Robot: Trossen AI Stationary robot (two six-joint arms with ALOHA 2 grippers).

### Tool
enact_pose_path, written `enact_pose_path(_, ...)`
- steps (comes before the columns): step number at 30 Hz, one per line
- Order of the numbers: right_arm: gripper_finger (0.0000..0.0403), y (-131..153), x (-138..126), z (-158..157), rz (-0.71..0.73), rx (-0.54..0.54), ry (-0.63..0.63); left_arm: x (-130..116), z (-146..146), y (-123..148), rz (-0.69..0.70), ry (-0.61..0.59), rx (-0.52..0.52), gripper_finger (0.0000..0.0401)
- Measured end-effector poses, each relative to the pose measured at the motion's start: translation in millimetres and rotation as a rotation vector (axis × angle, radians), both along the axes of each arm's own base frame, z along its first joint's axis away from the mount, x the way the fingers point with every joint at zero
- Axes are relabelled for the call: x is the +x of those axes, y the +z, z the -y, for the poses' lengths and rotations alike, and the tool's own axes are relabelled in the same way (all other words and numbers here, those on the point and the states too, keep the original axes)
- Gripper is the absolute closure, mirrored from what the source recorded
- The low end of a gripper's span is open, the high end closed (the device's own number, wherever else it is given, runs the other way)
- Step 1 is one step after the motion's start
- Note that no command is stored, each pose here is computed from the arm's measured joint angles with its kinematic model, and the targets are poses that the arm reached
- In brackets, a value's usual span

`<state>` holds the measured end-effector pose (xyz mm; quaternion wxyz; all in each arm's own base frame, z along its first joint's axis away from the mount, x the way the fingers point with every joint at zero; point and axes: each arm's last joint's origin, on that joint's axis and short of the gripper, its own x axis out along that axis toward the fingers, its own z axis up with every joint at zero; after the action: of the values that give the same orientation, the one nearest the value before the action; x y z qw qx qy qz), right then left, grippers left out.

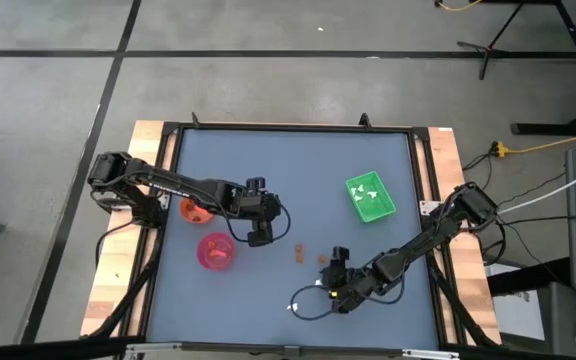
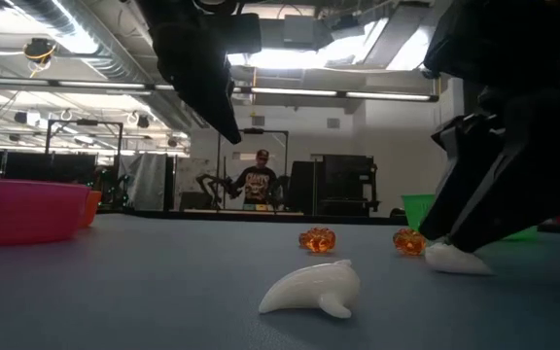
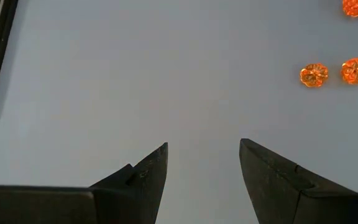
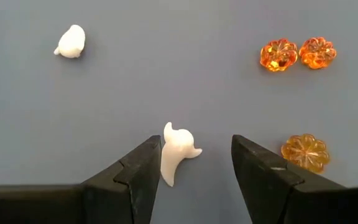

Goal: Sort Halloween decoration
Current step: Put the white ghost toy into the green bin

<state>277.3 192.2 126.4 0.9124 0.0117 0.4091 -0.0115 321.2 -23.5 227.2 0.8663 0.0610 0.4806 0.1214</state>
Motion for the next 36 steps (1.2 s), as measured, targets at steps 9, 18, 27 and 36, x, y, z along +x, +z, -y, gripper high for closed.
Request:
enact_pose_path(9, 0.0206, 2.1, 2.3, -1.8, 0.03, 0.004, 0.024, 2.5, 0.0, 1.5, 0.03, 0.001, -0.003, 0.0218)
enact_pose_path(18, 0.0206, 2.9, 3.2, -3.0, 0.037, -0.023, 0.087, 3.4, 0.1, 2.1, 0.041, 0.001, -0.004, 0.0218)
enact_pose_path(27, 0.0206, -15.2, 6.5, -6.1, 0.016, -0.028, 0.093, 3.6, 0.1, 2.3, 0.044, 0.001, -0.004, 0.0218)
enact_pose_path(36, 0.0206, -16.7, 6.8, -6.5, 0.012, -0.022, 0.098, 4.0, 0.2, 2.5, 0.049, 0.001, -0.005, 0.0218)
